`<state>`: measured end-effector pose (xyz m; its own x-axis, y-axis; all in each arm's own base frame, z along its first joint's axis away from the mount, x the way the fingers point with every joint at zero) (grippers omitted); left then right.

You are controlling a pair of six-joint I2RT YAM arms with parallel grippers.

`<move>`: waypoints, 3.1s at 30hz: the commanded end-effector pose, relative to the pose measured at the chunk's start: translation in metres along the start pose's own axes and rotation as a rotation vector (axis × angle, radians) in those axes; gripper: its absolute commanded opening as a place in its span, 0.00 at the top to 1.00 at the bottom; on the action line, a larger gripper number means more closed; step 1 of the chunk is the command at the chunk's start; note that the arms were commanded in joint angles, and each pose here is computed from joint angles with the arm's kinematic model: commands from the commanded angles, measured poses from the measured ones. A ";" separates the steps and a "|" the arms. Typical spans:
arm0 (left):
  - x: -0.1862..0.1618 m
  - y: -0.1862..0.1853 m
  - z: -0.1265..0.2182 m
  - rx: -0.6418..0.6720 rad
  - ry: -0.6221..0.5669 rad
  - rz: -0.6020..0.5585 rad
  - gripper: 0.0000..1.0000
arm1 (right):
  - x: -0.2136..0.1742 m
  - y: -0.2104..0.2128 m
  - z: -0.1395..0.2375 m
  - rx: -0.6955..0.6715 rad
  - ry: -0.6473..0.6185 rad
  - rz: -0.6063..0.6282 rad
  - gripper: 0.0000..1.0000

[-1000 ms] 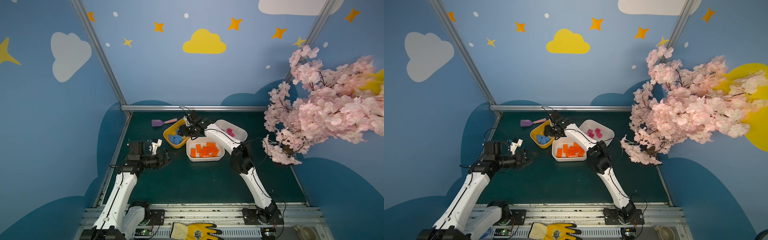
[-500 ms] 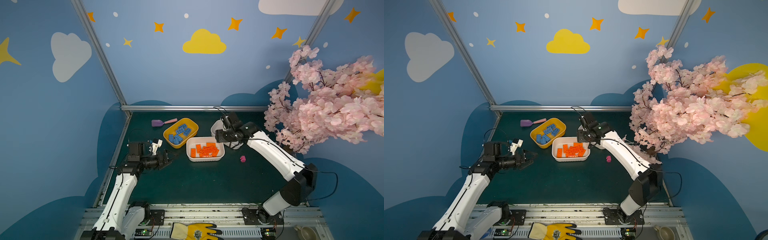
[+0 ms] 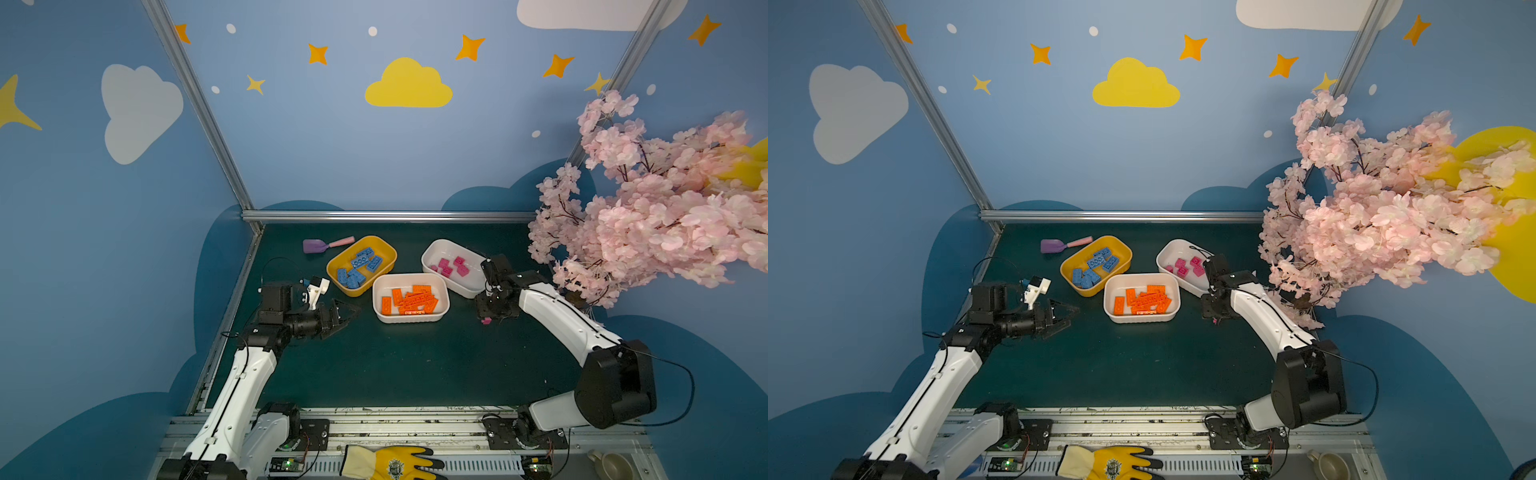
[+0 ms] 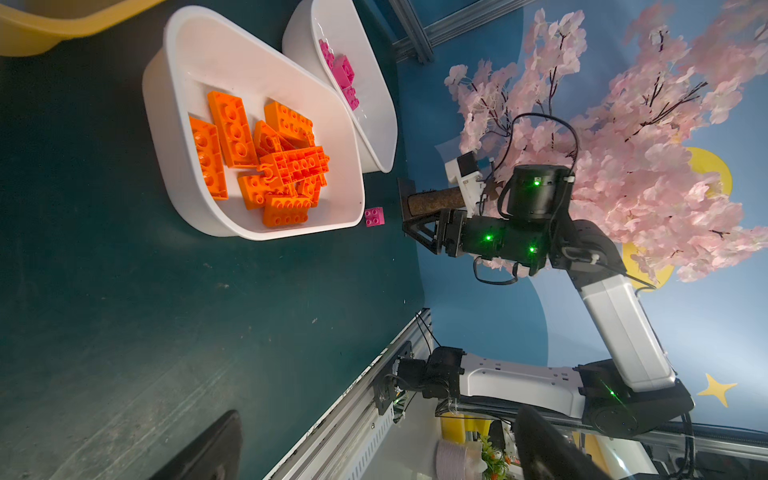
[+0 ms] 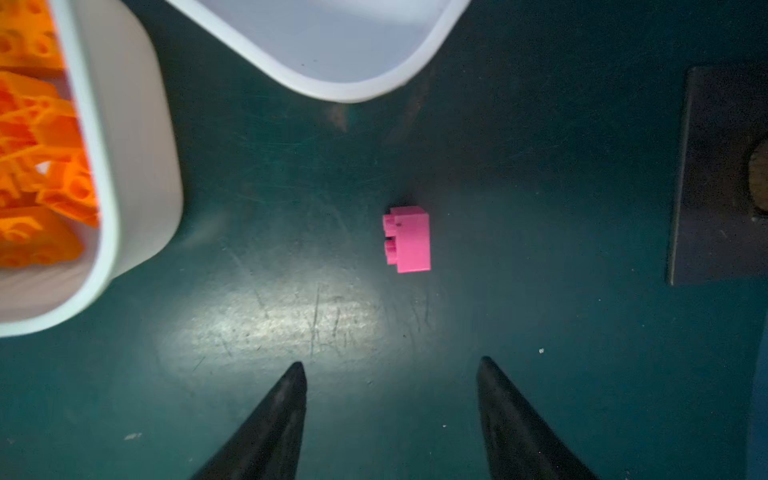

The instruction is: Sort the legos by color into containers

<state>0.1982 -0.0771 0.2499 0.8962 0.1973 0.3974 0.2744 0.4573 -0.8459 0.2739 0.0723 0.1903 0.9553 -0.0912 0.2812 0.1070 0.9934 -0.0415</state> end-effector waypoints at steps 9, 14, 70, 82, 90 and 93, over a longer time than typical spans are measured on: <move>-0.002 0.004 -0.003 -0.009 0.009 -0.003 0.00 | 0.020 -0.005 -0.058 0.093 0.217 -0.075 0.43; -0.003 0.006 -0.004 -0.005 0.013 -0.001 0.00 | 0.019 -0.004 -0.077 0.081 0.245 -0.085 0.56; 0.050 0.037 0.015 0.569 -0.152 -0.164 0.00 | 0.131 -0.004 0.022 0.319 -0.169 -0.092 0.15; 0.078 0.121 0.026 1.112 -0.466 -0.365 0.00 | 0.014 -0.051 0.005 0.136 -0.670 -0.112 0.10; 0.070 0.148 0.001 1.009 -0.472 -0.559 0.00 | -0.018 -0.063 -0.024 0.091 -0.806 -0.081 0.08; 0.064 0.152 -0.007 0.953 -0.477 -0.653 0.00 | -0.009 -0.063 -0.032 0.098 -0.824 -0.106 0.08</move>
<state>0.2897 0.0060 0.1303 0.5705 -0.0125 0.8212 -0.0159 0.9995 0.0262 0.2487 0.0107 0.1398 0.5704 -0.1331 0.8105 0.1144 0.9900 0.0821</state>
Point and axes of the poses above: each gripper's point midway between its finger pads, its own z axis back along the fingers, its own y axis along the line the jaws close on, x = y × z, the point moved 9 cm from there along z, back along the fingers, and after that the axes turned 8 degrees about -z, right-handed, at the moved point
